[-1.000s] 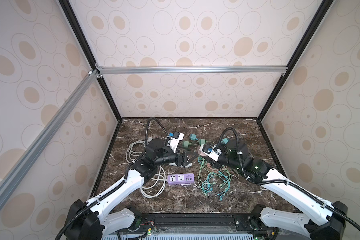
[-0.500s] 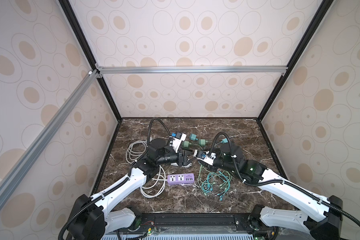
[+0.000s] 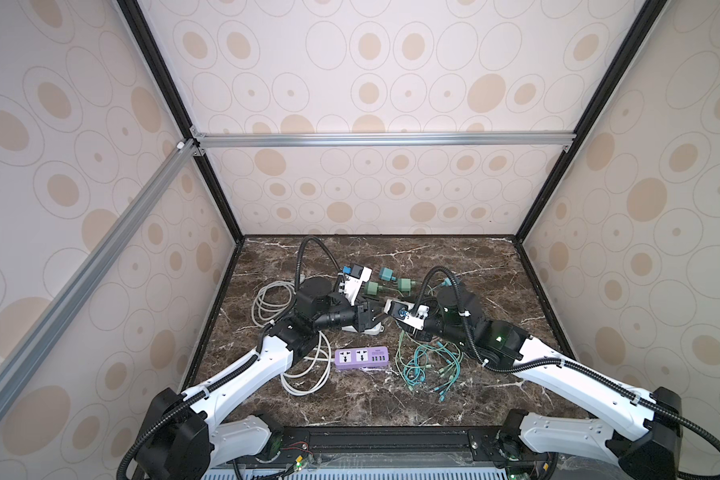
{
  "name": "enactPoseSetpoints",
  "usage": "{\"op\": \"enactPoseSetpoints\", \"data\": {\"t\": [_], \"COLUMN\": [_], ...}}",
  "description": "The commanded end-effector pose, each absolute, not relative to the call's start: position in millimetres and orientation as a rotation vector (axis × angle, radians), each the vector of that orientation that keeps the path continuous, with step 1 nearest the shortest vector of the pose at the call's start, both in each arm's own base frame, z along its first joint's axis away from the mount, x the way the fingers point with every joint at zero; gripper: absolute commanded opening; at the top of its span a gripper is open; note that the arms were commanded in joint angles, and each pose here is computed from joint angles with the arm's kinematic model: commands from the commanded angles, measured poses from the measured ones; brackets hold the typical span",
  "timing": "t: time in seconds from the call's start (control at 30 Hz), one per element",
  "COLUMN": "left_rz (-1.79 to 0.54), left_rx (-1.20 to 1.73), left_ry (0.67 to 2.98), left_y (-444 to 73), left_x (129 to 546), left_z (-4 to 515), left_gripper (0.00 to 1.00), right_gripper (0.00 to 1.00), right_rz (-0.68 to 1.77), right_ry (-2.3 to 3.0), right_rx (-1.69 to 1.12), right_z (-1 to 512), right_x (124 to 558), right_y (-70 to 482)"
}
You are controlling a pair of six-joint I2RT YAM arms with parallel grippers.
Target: Insert the plug
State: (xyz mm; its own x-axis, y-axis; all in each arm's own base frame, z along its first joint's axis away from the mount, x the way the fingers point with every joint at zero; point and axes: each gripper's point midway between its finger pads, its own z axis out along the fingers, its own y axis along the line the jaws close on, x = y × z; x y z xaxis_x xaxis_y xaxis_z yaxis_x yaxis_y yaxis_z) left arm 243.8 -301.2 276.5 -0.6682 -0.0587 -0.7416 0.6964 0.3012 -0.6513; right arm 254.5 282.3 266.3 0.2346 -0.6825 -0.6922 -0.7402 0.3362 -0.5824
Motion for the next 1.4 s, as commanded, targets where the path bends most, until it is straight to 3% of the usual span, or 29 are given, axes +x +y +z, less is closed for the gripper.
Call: {"op": "enactPoseSetpoints", "data": {"t": [0.0, 0.23, 0.47, 0.9, 1.13, 1.37], "left_rz": [-1.460, -1.465, -1.444, -1.375, -1.353, -1.348], "left_rx": [0.634, 0.617, 0.592, 0.523, 0.486, 0.460], "left_ry": [1.848, 1.828, 1.802, 1.738, 1.683, 1.579], "left_y": [-305, -304, -300, -288, -283, -276], "left_x": [233, 233, 235, 240, 245, 244], "left_z": [286, 288, 292, 302, 311, 326], "left_gripper": [0.21, 0.10, 0.00, 0.00, 0.00, 0.00], "right_gripper": [0.31, 0.38, 0.51, 0.73, 0.74, 0.63], "right_rz": [0.055, 0.055, 0.084, 0.222, 0.551, 1.102], "right_ry": [1.449, 1.455, 1.465, 1.544, 1.651, 1.595], "right_rx": [-1.343, -1.332, -1.291, -1.051, -0.875, -0.681], "right_z": [272, 271, 273, 293, 305, 331], "right_x": [256, 256, 253, 237, 211, 197], "right_y": [281, 280, 277, 251, 247, 258]}}
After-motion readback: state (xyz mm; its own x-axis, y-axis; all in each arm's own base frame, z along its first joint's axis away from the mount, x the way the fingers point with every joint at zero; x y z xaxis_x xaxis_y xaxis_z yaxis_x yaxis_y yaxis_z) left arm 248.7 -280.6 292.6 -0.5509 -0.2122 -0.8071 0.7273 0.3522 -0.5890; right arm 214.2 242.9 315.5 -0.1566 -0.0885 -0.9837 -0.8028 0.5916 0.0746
